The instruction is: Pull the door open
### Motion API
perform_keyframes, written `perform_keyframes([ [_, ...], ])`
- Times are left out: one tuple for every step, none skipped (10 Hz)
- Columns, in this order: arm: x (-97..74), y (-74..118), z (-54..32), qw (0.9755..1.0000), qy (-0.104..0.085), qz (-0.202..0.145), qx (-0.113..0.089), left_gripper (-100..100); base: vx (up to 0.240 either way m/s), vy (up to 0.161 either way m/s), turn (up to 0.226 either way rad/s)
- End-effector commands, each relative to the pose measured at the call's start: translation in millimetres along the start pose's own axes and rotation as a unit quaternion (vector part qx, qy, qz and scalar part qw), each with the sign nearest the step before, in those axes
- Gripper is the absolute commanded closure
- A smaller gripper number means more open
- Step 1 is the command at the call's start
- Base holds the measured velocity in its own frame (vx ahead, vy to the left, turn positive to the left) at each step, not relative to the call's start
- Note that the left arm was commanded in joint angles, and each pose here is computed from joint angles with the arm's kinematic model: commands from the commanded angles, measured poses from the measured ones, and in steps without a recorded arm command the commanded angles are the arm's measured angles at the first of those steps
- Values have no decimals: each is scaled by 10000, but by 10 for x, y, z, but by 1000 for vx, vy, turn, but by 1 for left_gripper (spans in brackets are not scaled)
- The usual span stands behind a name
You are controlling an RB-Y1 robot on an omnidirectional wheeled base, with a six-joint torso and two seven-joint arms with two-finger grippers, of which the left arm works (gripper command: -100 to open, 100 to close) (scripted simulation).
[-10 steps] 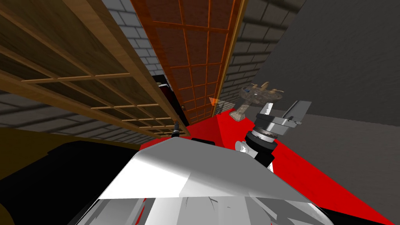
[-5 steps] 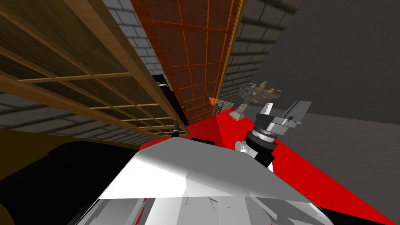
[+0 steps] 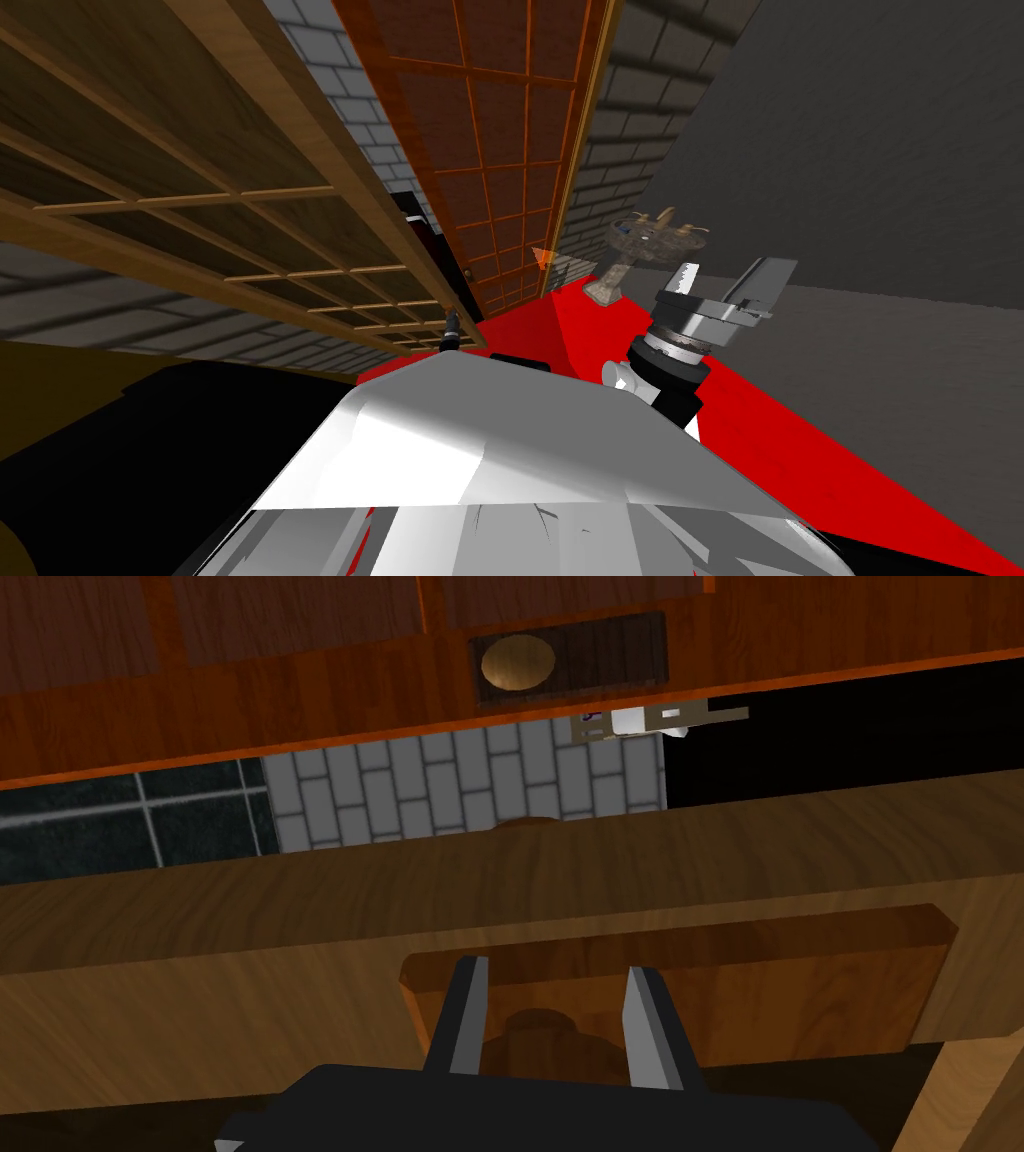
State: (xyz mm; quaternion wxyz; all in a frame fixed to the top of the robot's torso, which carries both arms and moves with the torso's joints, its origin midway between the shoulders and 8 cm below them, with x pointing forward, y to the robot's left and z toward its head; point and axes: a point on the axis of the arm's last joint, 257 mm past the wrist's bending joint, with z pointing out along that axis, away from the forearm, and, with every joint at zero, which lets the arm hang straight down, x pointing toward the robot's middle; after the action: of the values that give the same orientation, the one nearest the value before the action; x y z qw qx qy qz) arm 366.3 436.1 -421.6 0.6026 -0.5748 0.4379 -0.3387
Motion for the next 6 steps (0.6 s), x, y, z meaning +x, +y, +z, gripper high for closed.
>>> perform_keyframes([
  [-301, 60, -7, 9998, -191, 39, -79, 100, -10, -10, 12],
  [-301, 60, -7, 9998, -191, 39, -79, 100, 3, -15, 23],
  [-301, 60, -7, 9998, -191, 39, -79, 100, -1, -6, 4],
  [-301, 60, -7, 9998, -191, 39, -79, 100, -1, 6, -16],
  [-301, 60, -7, 9998, -191, 39, -79, 100, 3, -4, -36],
  [-292, 50, 5, 9997, -181, -180, -64, 100, -25, 10, -39],
])
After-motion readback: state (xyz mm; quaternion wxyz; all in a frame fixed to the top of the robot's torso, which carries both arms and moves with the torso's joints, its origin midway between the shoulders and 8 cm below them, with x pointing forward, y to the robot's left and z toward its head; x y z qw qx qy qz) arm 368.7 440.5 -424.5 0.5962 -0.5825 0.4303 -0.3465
